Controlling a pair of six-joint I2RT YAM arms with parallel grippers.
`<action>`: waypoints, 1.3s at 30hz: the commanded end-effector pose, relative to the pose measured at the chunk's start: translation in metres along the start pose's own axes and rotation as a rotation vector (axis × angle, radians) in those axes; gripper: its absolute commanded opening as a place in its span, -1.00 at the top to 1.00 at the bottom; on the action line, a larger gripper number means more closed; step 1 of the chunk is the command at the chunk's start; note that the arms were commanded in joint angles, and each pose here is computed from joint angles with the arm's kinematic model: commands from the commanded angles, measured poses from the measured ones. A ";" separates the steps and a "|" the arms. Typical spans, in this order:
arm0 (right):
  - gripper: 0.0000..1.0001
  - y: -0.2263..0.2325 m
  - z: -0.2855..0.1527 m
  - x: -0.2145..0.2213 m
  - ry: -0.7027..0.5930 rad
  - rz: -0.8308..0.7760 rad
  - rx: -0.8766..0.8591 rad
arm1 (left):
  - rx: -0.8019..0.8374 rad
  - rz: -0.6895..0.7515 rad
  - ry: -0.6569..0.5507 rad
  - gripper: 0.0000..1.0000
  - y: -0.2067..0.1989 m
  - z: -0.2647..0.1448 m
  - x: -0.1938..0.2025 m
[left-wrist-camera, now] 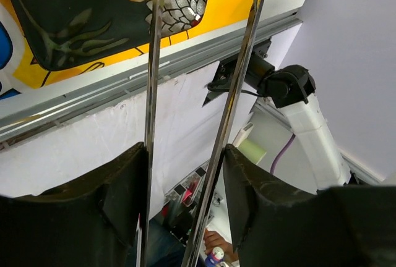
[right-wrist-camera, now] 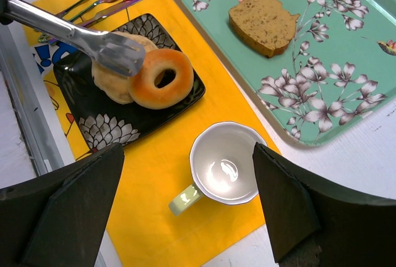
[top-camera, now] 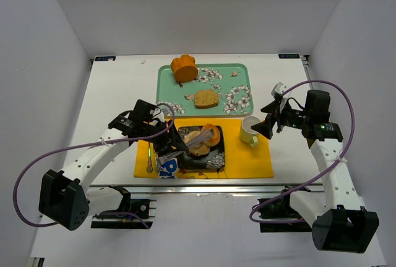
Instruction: Place the bread
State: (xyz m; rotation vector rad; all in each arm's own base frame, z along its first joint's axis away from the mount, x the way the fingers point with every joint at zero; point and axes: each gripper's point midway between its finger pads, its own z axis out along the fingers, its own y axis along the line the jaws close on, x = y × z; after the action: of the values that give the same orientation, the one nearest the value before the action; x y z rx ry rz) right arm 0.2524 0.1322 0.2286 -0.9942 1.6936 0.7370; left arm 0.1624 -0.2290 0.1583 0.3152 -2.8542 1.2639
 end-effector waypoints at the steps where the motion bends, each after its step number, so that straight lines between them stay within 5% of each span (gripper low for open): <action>1: -0.79 0.002 -0.004 -0.015 -0.028 -0.047 -0.004 | 0.021 0.056 -0.030 -0.23 -0.017 -0.012 -0.003; 7: -0.79 0.002 -0.004 -0.012 -0.027 -0.040 -0.007 | 0.019 0.069 -0.108 -0.16 -0.035 -0.035 -0.006; 16: -0.79 0.003 -0.002 -0.010 -0.035 -0.029 -0.013 | -0.069 0.061 -0.257 0.28 -0.030 -0.077 -0.018; 23: -0.79 0.002 -0.002 -0.010 -0.039 -0.034 -0.007 | -0.455 0.088 -0.636 0.26 0.045 -0.135 -0.105; 24: -0.79 0.003 -0.002 -0.010 -0.041 -0.035 -0.009 | -0.539 0.184 -0.749 0.26 0.054 -0.151 -0.129; 26: -0.79 0.004 -0.002 -0.009 -0.044 -0.039 -0.009 | -0.618 0.271 -0.780 0.31 0.085 -0.142 -0.143; 27: -0.79 0.004 -0.002 -0.010 -0.044 -0.050 -0.010 | -0.627 0.459 -0.850 0.30 0.078 -0.148 -0.163; 30: -0.79 0.003 -0.004 -0.011 -0.038 -0.075 -0.009 | -0.801 0.663 -0.849 0.29 0.118 -0.143 -0.187; 39: -0.79 0.011 -0.008 0.000 -0.019 -0.071 -0.010 | -0.817 0.688 -0.838 0.23 0.210 -0.149 -0.235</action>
State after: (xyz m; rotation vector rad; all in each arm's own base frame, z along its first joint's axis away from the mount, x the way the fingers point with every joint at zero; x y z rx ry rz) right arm 0.2481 0.1302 0.2319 -1.0278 1.6488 0.6966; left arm 0.3050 0.0568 0.0624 0.0386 -3.8750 -0.2538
